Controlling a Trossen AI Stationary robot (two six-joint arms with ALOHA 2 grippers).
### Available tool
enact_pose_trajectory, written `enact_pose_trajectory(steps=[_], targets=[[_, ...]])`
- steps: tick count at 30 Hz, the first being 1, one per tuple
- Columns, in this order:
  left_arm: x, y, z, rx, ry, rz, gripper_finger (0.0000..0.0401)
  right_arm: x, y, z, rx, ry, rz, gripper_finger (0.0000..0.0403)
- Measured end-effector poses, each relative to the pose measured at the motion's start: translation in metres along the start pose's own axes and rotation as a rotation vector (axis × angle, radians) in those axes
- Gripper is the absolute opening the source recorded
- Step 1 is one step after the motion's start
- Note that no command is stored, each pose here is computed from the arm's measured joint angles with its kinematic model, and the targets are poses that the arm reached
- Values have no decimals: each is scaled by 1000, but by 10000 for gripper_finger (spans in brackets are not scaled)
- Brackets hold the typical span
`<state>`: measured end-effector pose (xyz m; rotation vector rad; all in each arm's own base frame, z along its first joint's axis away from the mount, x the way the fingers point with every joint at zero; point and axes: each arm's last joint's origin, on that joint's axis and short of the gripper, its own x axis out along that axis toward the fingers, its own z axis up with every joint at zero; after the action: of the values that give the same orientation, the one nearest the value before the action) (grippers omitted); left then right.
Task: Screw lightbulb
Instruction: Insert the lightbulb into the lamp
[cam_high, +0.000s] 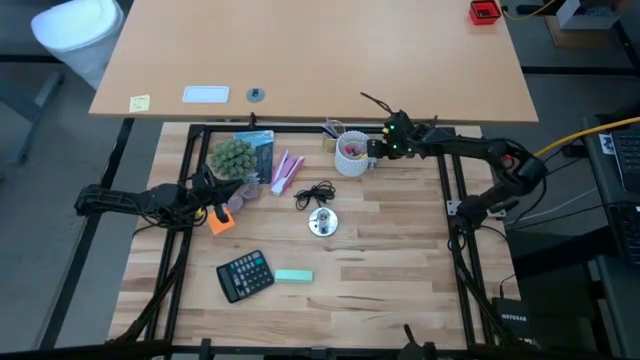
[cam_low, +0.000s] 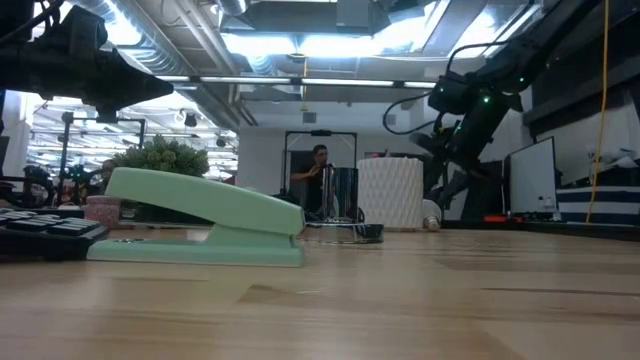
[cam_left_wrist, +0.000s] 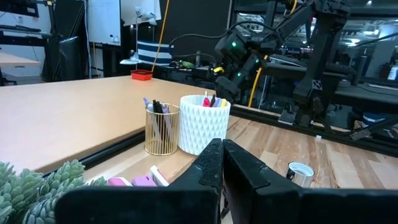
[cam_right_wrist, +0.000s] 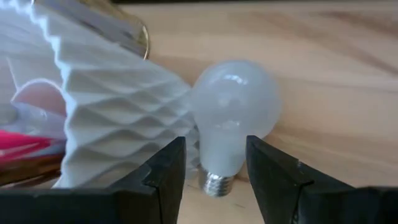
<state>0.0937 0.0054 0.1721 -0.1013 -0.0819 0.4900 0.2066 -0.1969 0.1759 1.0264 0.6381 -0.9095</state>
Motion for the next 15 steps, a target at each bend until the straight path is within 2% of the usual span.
enact_pose_trajectory(steps=[10,15], targets=[[0,0,0,0,0,0,4,1,0,-4,20,36,-15,168],[0,0,0,0,0,0,4,2,5,-12,-24,1,-95,168]])
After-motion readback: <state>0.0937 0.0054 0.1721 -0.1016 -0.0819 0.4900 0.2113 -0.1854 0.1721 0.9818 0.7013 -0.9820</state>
